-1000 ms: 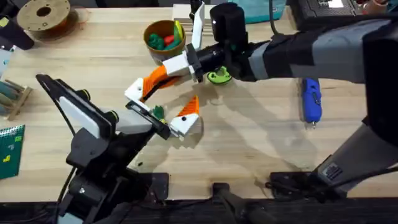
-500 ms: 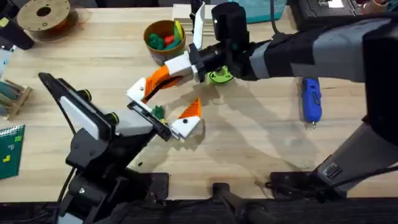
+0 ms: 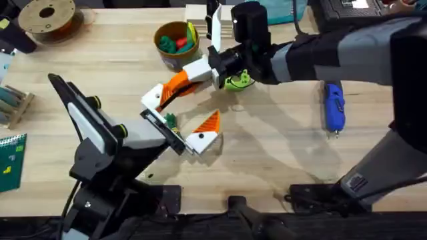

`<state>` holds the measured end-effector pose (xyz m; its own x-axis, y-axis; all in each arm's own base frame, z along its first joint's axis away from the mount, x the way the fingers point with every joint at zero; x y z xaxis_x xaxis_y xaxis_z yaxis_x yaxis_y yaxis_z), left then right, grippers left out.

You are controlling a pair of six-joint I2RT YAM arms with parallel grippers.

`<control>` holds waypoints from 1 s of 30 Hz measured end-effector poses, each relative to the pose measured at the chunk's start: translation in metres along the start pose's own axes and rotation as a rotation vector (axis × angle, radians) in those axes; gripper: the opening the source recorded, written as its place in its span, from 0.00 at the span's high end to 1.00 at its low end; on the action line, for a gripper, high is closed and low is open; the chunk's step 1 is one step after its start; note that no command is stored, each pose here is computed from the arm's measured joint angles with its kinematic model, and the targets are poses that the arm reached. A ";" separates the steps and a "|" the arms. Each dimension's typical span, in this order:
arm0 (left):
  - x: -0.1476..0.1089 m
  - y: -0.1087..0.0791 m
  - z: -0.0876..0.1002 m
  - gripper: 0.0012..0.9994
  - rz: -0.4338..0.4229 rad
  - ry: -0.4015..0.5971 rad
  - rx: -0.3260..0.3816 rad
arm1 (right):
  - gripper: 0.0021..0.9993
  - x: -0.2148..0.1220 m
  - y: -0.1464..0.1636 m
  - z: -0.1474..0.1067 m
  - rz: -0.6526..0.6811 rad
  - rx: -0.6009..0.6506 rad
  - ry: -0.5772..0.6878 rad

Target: Pick up the gripper from the table and insert it into the empty holder that is missing its gripper. Then pick up a screw, insert it into the mounting hole, and use the screwdriver to tighten it. Finally, clean up the table by picking up the vegetable and placing it into the bucket.

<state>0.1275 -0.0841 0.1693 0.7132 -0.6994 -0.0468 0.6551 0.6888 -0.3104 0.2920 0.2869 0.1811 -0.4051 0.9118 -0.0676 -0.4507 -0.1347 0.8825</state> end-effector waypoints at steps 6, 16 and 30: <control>0.000 -0.001 0.000 0.01 -0.011 0.003 0.000 | 0.81 0.000 0.001 -0.001 0.010 0.006 0.008; -0.002 -0.022 -0.007 0.01 -0.250 0.080 0.000 | 0.22 0.002 0.007 -0.002 0.061 -0.024 0.049; -0.002 -0.023 -0.008 0.01 -0.262 0.084 0.000 | 0.20 -0.055 -0.009 0.015 -0.063 -0.023 -0.125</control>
<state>0.1089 -0.0998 0.1694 0.4960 -0.8673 -0.0429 0.8147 0.4819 -0.3225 0.3303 0.2437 0.1838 -0.2738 0.9597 -0.0634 -0.4907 -0.0827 0.8674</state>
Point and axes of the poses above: each hand's point on the last joint's axis, 136 mm out from that joint toward the fingers, its own x axis out along the fingers, its own y axis along the line the jaws close on, z = x × y, the point moved 9 cm from there along -x, back along the fingers, and after that the axes turned 15 degrees about -x, right-handed, at the moved point
